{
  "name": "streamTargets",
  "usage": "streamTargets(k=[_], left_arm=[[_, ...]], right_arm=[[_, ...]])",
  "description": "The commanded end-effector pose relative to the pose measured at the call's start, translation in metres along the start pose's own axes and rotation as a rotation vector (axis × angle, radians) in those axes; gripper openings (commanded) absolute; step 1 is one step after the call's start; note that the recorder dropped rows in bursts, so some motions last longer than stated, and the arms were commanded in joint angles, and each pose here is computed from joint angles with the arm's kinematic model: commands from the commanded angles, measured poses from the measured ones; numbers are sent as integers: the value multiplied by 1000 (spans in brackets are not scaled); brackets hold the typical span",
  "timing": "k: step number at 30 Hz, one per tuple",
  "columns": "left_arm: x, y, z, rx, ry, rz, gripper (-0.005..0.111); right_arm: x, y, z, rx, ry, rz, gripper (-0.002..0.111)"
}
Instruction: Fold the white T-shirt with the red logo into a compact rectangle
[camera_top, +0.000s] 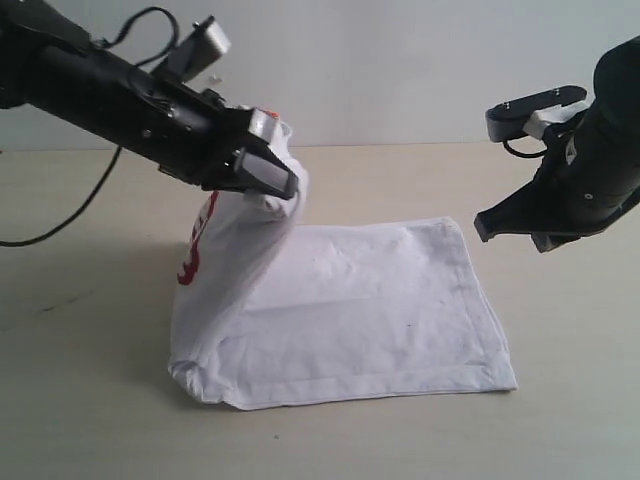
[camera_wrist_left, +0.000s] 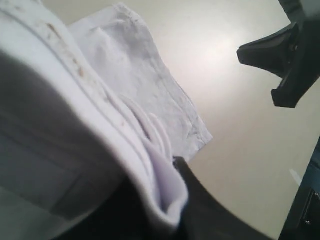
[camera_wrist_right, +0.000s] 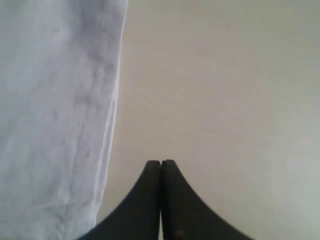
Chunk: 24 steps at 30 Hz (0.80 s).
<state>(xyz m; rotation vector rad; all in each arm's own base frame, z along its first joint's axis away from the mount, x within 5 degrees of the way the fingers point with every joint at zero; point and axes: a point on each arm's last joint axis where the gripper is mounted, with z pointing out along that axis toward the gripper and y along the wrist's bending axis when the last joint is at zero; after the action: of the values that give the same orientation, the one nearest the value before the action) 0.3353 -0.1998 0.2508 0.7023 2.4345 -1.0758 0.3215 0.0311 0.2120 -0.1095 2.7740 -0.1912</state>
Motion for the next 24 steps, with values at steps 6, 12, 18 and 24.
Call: streamTargets(k=[6,12,18,24], left_arm=[[-1,-27,55,59,-13,-34,0],[-17,-43,52,80,-38,-8,0],[-25,-51,51,101,-43,-5,0],[-27,-53,59,104,-31,14,0]], right_arm=[[5,-4,-8,13,26,6,0],[11,5,6,-63,125,-43,0],[13,12,29,-87,183,-51,0],[11,18,53,-115,178,-24,0]])
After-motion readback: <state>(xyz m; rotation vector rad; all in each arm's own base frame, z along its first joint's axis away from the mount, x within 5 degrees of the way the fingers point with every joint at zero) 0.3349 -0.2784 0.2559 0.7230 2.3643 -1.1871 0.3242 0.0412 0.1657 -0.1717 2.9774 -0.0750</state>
